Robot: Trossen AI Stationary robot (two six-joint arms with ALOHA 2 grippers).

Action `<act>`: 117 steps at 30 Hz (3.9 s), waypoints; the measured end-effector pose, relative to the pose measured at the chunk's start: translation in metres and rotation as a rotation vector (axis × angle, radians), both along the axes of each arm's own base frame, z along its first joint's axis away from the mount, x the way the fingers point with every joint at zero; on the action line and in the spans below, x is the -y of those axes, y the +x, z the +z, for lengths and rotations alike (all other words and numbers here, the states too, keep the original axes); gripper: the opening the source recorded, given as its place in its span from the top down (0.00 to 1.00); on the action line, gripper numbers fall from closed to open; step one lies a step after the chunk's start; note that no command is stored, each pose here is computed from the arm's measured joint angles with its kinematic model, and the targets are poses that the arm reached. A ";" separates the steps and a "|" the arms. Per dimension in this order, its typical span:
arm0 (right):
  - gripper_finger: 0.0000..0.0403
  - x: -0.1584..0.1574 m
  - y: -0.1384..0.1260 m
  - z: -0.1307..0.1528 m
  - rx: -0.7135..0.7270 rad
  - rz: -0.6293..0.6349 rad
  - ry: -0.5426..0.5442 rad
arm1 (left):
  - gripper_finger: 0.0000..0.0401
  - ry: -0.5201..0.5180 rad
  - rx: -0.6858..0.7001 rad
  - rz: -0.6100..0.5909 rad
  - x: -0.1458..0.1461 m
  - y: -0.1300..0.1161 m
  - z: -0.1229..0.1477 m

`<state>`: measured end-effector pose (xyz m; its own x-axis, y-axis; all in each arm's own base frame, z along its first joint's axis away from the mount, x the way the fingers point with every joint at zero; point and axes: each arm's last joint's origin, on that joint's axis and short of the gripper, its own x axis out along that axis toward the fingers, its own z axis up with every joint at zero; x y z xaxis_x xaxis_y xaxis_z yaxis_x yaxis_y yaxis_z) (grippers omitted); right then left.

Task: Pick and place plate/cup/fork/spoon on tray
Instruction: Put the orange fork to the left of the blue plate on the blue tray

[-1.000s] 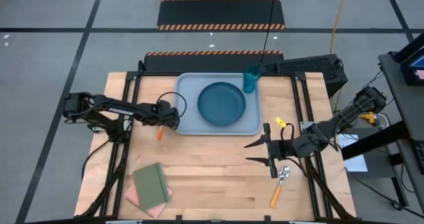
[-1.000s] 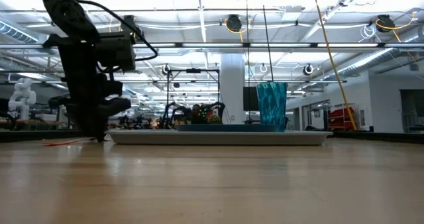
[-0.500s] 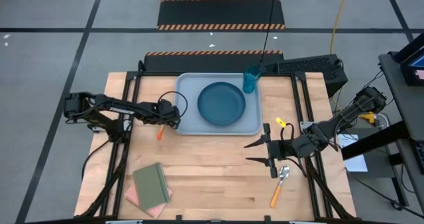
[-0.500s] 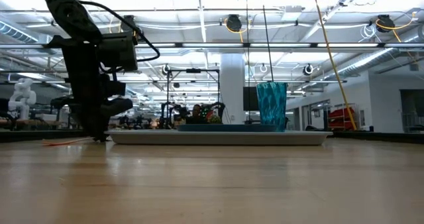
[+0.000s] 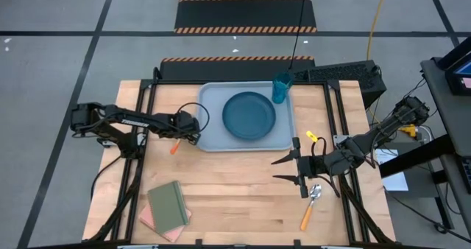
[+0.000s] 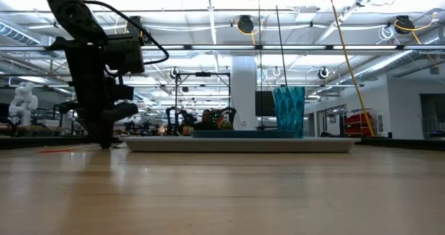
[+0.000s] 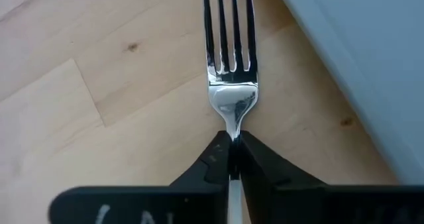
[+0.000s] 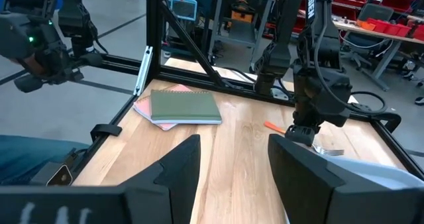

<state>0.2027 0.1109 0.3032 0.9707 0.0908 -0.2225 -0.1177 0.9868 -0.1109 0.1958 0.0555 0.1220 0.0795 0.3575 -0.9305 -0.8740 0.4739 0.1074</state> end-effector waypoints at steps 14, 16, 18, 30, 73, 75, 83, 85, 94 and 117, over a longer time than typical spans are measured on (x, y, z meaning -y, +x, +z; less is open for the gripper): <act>0.58 0.000 0.000 0.000 -0.001 0.000 -0.004 | 0.97 0.047 0.192 0.022 0.002 -0.015 0.042; 0.58 0.000 0.000 0.000 -0.003 0.000 -0.006 | 0.96 0.064 0.265 0.009 0.003 -0.012 0.048; 0.58 0.000 0.000 -0.001 -0.007 0.000 -0.008 | 0.96 0.085 0.348 0.002 0.004 -0.009 0.056; 0.58 0.000 0.000 -0.001 -0.012 -0.001 -0.018 | 0.97 0.259 0.824 0.059 0.000 0.028 0.085; 0.58 0.004 -0.002 -0.008 -0.065 -0.097 -0.085 | 0.96 0.272 0.721 0.267 -0.037 0.114 0.004; 0.58 0.004 -0.002 -0.008 -0.068 -0.098 -0.079 | 0.96 0.262 0.691 0.285 -0.038 0.114 0.005; 0.58 0.004 -0.003 -0.011 -0.089 -0.107 -0.050 | 0.95 0.263 0.673 0.310 -0.043 0.112 0.006; 0.58 0.004 -0.003 -0.010 -0.089 -0.106 -0.048 | 0.95 0.262 0.665 0.320 -0.045 0.111 0.005; 0.58 0.004 -0.003 -0.010 -0.088 -0.104 -0.050 | 0.94 0.253 0.613 0.331 -0.046 0.107 0.002; 0.58 0.004 -0.003 -0.011 -0.091 -0.100 -0.068 | 0.76 0.327 0.548 0.130 -0.045 0.106 0.017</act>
